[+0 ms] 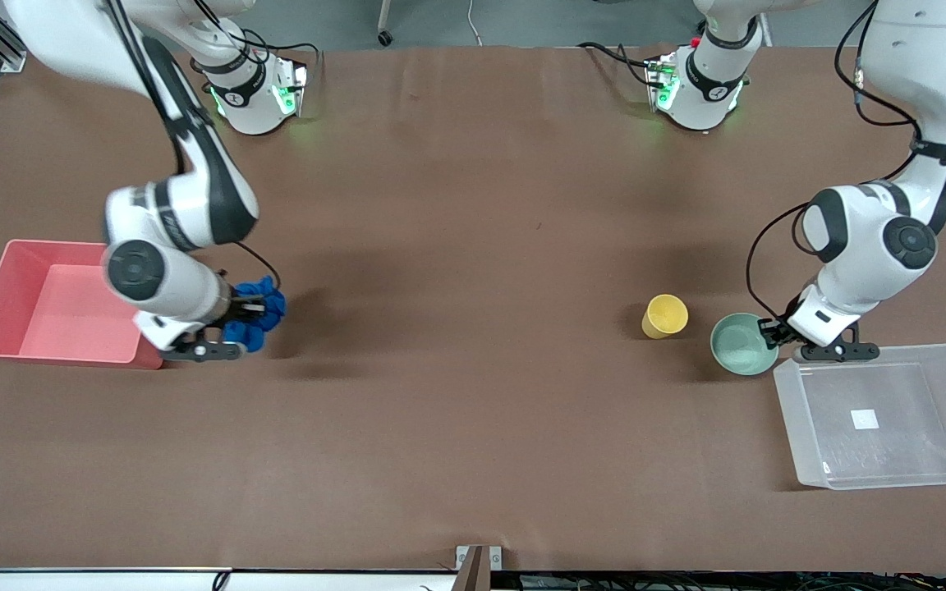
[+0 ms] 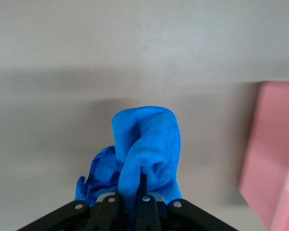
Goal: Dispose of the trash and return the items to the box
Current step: 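Carry the cloth into the pink bin while the left gripper carries the bowl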
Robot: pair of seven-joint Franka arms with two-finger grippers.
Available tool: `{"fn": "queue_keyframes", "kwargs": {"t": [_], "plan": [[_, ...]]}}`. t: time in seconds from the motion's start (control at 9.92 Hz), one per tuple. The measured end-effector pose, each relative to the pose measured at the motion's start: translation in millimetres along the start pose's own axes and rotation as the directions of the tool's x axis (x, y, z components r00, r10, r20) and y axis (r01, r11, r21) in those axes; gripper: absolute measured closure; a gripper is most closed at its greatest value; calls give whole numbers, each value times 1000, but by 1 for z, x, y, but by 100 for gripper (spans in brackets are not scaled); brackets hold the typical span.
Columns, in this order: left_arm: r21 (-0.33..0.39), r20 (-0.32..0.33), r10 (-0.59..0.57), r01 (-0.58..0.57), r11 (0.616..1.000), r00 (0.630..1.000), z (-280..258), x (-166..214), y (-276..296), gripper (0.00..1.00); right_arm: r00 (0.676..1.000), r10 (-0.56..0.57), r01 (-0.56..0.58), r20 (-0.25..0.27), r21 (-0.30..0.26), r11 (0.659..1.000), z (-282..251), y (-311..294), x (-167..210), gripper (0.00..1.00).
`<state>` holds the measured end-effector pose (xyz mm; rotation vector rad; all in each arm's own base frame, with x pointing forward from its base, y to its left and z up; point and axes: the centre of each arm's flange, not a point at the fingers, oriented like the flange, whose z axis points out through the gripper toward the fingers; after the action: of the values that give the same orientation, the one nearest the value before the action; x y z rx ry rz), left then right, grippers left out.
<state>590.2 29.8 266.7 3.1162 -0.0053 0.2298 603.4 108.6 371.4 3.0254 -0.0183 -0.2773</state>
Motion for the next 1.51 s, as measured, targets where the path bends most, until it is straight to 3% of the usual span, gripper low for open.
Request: {"fn": "queue_keyframes", "kwargs": {"t": [0.2,0.4,0.61,0.91,1.21,1.31,1.51], "plan": [[-1,9,12,-12,1000,1000,-38,17,1,97,998,-60,59,10,3,998,-62,75,-7,91],[2,-14,20,-20,1000,1000,-87,52,-6,97,992,-123,123,19,7,992,-53,195,-8,91],[23,-79,67,-66,998,995,-122,89,-49,97,983,-183,182,-17,-11,983,-11,281,-13,91],[52,-91,125,-121,991,988,-98,121,-137,97,972,-225,222,-67,-48,974,102,330,-21,91],[31,-42,111,-110,993,993,-20,135,-167,96,973,-225,223,-53,-50,974,166,330,-23,88],[19,-18,106,-106,994,994,4,133,-168,95,975,-215,213,-55,-36,976,170,329,-23,80],[8,-1,103,-103,995,995,29,130,-165,91,978,-190,189,-82,-12,982,165,327,-19,50]]}}
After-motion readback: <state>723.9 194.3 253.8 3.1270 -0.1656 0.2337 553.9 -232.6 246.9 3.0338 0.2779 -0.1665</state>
